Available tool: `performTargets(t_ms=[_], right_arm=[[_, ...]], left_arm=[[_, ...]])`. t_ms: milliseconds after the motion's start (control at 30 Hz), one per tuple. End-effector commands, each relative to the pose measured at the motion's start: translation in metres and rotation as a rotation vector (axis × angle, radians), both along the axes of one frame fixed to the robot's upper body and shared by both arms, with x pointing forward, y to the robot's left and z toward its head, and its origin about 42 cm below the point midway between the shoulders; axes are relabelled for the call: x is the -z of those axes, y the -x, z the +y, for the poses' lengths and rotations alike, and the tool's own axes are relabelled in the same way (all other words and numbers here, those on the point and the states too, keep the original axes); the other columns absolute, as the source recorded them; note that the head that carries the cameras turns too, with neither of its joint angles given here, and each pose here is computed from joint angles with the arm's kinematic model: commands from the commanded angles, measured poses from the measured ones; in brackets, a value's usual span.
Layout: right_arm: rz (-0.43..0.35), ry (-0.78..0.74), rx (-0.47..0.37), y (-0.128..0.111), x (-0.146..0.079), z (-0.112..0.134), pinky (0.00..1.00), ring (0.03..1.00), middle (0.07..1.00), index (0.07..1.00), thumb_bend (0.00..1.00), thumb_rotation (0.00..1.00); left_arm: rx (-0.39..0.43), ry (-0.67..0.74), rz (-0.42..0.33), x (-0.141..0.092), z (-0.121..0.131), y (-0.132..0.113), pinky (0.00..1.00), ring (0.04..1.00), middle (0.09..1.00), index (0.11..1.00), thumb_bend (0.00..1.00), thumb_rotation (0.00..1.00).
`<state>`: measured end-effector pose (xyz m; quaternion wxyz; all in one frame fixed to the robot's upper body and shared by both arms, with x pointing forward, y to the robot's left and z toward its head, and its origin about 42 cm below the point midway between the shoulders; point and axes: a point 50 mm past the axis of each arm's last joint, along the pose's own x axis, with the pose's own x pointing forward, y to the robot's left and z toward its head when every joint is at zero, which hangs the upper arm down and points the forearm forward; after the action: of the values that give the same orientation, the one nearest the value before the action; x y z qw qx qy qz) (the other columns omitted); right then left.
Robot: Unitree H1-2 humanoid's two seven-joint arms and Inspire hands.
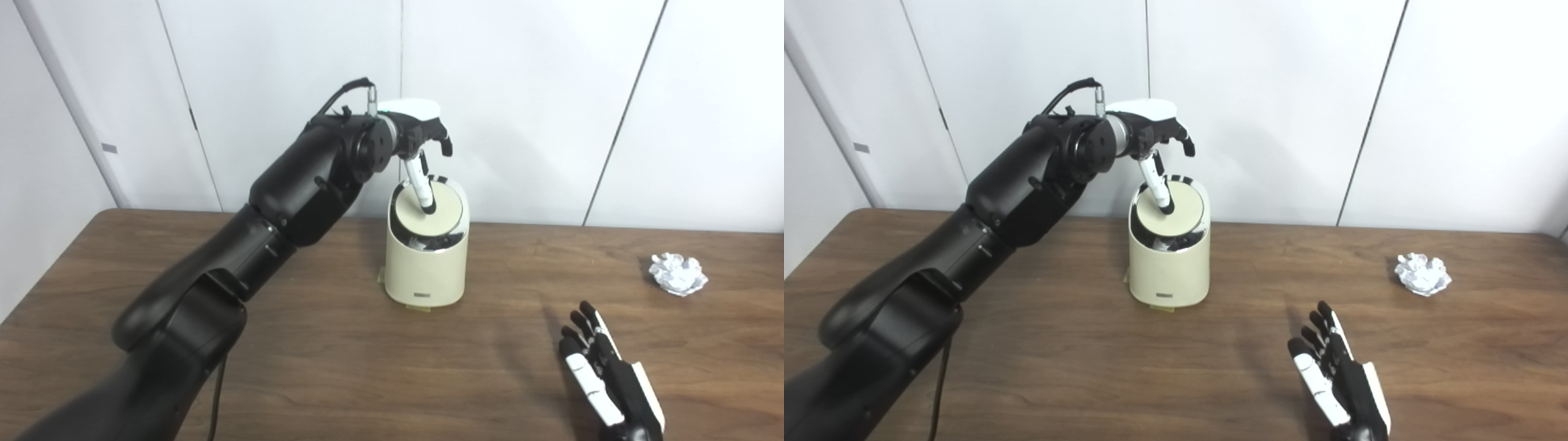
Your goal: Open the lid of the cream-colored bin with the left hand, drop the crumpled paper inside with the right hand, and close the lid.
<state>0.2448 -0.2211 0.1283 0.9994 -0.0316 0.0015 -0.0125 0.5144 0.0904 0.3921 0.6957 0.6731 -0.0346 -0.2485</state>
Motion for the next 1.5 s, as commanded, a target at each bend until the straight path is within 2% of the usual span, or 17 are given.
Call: performTargets(t_ms=[0,133,267,400,733,967,1233,1467], right_arm=[[-0.017,-0.002,-0.011,0.006,-0.005,0.007,0.83,0.899,0.954,0.973,0.54,0.71],[-0.023,-0.013,-0.014,0.006,-0.006,0.007,0.85,0.908,0.959,0.978,0.53,0.70],[-0.023,-0.011,-0.015,0.006,-0.007,0.007,0.85,0.915,0.965,0.985,0.53,0.71],[-0.022,-0.015,-0.008,0.006,-0.007,0.007,0.84,0.905,0.957,0.985,0.55,0.72],[-0.023,-0.009,0.003,0.008,-0.008,0.008,0.85,0.904,0.953,0.990,0.56,0.72],[-0.019,-0.006,0.004,0.009,-0.011,0.008,0.85,0.905,0.961,0.998,0.54,0.72],[-0.026,0.014,0.012,0.009,-0.014,0.007,0.84,0.902,0.955,0.990,0.55,0.73],[-0.027,0.010,0.013,0.010,-0.016,0.008,0.83,0.901,0.953,0.988,0.54,0.74]], left_arm=[[-0.001,-0.020,-0.093,-0.031,0.003,-0.002,0.79,0.922,0.955,0.861,0.88,0.10],[0.009,-0.052,-0.108,-0.024,0.004,-0.001,0.76,0.904,0.945,0.852,0.90,0.15],[0.002,0.001,-0.064,-0.016,0.003,-0.002,0.75,0.885,0.945,0.857,0.89,0.09],[-0.005,0.001,-0.058,-0.007,0.000,-0.005,0.69,0.850,0.928,0.854,0.90,0.08],[0.009,-0.047,-0.080,0.018,-0.005,-0.008,0.75,0.901,0.908,0.847,0.91,0.09],[0.038,-0.065,-0.118,0.035,-0.007,-0.007,0.79,0.900,0.899,0.848,0.89,0.10],[0.067,-0.096,-0.126,0.045,-0.012,-0.003,0.79,0.896,0.894,0.849,0.90,0.10],[0.093,-0.109,-0.111,0.059,-0.019,0.006,0.84,0.921,0.902,0.853,0.88,0.10]])
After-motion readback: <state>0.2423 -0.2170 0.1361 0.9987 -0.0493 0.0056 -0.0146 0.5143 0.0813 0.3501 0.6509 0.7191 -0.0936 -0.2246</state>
